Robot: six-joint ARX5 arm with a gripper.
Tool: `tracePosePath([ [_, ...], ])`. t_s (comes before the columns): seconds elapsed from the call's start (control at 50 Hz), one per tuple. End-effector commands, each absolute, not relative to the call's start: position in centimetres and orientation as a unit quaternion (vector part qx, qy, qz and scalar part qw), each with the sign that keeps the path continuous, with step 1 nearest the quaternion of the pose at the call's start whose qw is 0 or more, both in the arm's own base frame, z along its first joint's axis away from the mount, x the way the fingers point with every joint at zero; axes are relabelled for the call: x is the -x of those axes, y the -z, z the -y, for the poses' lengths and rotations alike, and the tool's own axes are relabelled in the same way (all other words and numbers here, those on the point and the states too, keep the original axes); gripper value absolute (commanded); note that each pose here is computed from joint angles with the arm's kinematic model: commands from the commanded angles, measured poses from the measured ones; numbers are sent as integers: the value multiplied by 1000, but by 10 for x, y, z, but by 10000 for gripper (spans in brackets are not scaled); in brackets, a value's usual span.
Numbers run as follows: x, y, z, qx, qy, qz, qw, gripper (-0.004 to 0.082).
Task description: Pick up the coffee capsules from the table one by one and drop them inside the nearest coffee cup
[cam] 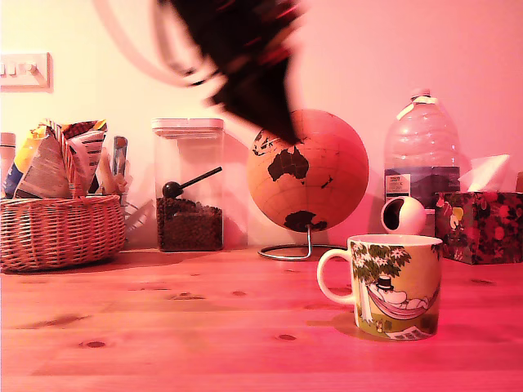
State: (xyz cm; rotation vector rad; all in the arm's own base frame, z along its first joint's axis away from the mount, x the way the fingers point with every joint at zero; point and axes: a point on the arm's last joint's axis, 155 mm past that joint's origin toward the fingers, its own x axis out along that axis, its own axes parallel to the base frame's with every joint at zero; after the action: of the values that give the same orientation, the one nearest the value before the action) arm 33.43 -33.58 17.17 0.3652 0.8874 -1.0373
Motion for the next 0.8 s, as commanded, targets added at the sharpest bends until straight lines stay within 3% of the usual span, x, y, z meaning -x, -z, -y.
tracePosePath([
  [0.0,-324,-183,334,-165,484,-394,763,-14],
  [0.2,-318,-184,319,-158,478,-386,773,-14],
  [0.64,-286,-158,280,-159,455,-404,777,-14],
  [0.66,-285,-158,279,-141,445,-415,781,-14],
  [0.78,-279,-158,274,-142,442,-413,783,-14],
])
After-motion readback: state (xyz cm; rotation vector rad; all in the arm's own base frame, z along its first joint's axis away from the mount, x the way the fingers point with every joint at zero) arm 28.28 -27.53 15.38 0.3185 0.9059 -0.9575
